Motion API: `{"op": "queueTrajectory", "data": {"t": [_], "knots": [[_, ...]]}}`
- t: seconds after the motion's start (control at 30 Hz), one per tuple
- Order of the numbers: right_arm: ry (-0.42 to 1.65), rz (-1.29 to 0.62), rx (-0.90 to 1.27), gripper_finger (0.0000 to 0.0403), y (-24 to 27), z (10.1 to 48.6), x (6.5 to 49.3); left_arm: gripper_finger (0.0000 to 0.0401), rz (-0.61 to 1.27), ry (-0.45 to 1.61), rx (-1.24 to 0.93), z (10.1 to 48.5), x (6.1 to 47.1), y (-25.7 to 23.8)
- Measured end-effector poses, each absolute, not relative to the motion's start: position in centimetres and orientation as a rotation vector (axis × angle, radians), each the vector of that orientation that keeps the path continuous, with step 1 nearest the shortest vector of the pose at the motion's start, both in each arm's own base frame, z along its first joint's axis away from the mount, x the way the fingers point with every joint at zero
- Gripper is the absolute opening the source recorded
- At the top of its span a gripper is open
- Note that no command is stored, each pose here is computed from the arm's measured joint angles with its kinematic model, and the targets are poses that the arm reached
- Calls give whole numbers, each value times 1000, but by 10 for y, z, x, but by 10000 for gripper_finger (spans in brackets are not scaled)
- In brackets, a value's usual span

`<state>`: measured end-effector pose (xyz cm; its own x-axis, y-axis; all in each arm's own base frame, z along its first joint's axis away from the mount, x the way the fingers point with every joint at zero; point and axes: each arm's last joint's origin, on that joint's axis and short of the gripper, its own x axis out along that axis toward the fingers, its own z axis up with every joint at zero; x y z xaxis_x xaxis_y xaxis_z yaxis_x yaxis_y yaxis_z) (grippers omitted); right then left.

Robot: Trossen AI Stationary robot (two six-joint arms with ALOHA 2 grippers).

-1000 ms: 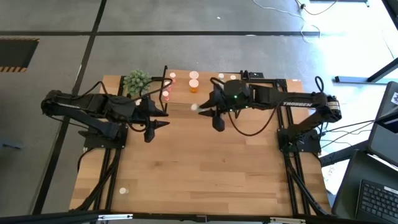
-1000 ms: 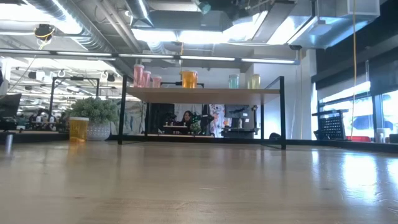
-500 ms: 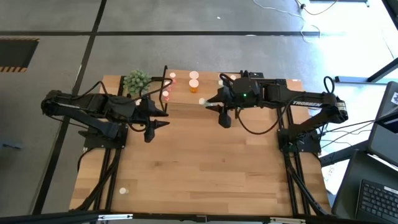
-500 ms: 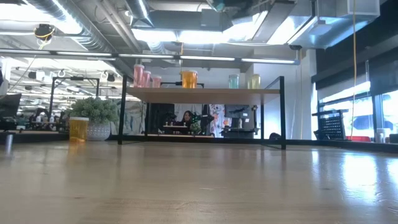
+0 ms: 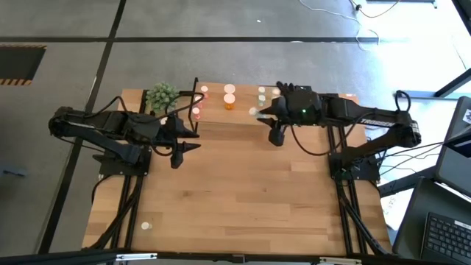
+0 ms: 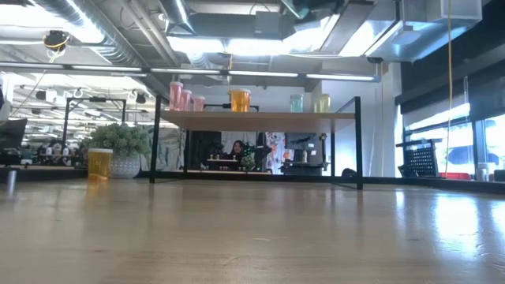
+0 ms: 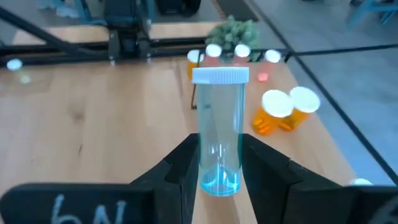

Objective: Pick and place medicine bottles onto shelf by color
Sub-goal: Put the blue medicine bottle on the shelf, aligned with the other blue medicine bottle

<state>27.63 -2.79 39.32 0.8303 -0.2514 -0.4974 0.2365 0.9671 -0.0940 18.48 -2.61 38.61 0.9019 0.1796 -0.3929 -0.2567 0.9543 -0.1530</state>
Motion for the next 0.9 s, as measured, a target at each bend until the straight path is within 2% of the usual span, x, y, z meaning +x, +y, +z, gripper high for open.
{"op": "queueTrajectory", "data": {"t": [0.17,0.63,0.9], "knots": [[446,-277,23,115,-27,372,265,160,227,385,-204,386,185,-26],[13,-274,42,115,-26,304,252,160,228,385,-205,386,185,-26],[-47,-454,24,115,-28,276,245,160,239,382,-205,386,185,-26]]}}
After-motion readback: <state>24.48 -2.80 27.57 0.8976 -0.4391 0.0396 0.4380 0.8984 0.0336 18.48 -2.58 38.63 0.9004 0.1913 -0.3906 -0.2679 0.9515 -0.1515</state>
